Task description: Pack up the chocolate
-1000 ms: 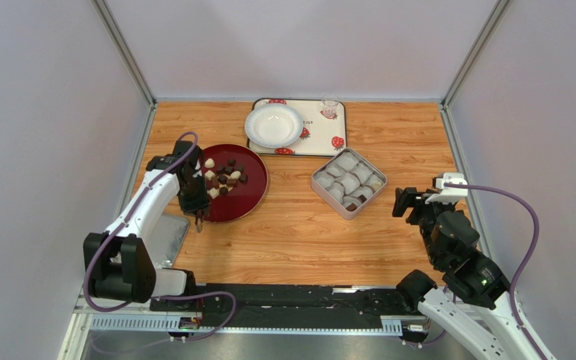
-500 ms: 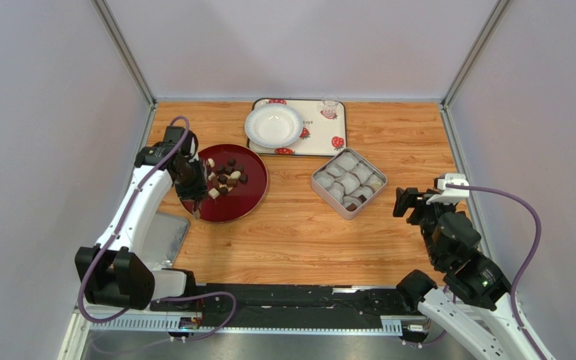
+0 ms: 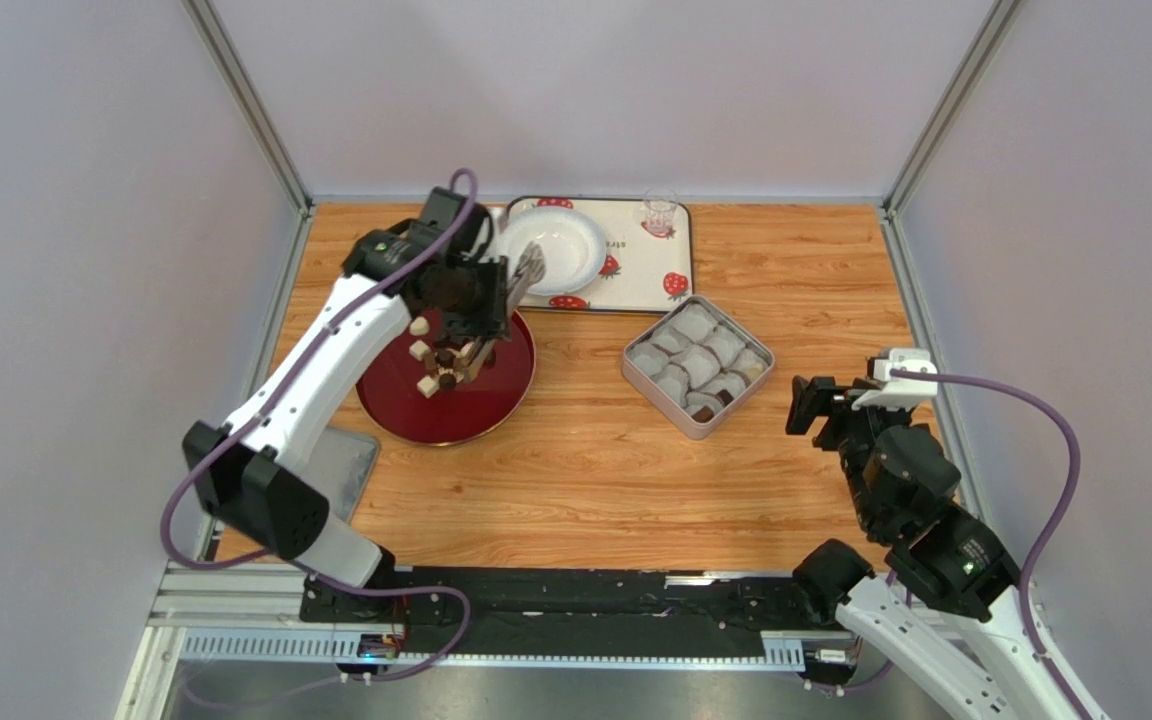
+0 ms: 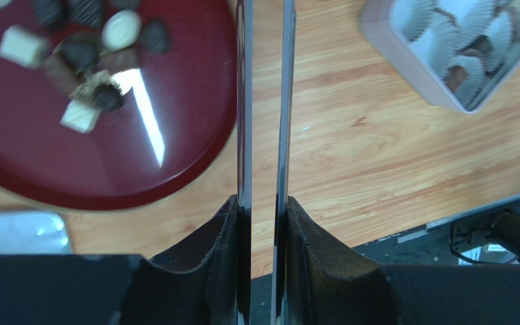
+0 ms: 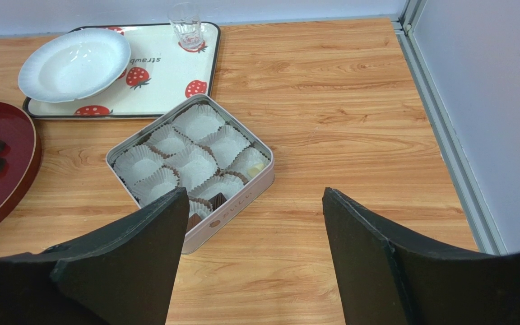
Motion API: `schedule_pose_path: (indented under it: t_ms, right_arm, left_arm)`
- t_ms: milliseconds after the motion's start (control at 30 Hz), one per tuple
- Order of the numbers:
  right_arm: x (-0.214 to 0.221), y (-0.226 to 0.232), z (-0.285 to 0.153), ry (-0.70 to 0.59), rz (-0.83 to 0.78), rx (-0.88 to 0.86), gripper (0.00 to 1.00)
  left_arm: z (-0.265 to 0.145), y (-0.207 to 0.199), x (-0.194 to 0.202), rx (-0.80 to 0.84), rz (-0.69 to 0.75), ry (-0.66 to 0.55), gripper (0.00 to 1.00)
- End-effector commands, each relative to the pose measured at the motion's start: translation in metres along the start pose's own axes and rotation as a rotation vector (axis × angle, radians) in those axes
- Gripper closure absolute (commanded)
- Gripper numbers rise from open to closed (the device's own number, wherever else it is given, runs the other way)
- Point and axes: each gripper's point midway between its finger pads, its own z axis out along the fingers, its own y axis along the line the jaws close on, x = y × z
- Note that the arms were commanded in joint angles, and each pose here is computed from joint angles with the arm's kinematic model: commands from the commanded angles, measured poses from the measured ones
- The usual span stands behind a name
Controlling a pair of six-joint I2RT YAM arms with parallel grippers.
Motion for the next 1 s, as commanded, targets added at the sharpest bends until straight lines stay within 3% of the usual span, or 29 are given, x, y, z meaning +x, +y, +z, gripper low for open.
schedule_pose_path:
  t_ms: [0, 200, 400, 633, 967]
  right_arm:
    - [-0.012, -0.003, -0.001, -0.052, 0.017, 0.011, 0.23]
    - [-0.012, -0.003, -0.001, -0.053, 0.016, 0.012, 0.23]
    - [-0.011, -0.003, 0.0, -0.05, 0.01, 0.016, 0.23]
    - [-0.011, -0.003, 0.0, -0.048, 0.007, 0.018, 0.23]
    - [-0.01, -0.003, 0.0, -0.047, 0.005, 0.016, 0.23]
  left_arm:
    - [0.015, -0.061, -0.019, 0.111, 0.135, -0.012, 0.65]
    - [0.041, -0.145, -0.019, 0.239, 0.306, 0.01, 0.65]
    - [0.07, -0.201, -0.01, 0.311, 0.418, 0.033, 0.65]
    - [0.11, -0.224, 0.009, 0.33, 0.462, 0.09, 0.64]
    - [0.144, -0.237, 0.013, 0.34, 0.481, 0.077, 0.63]
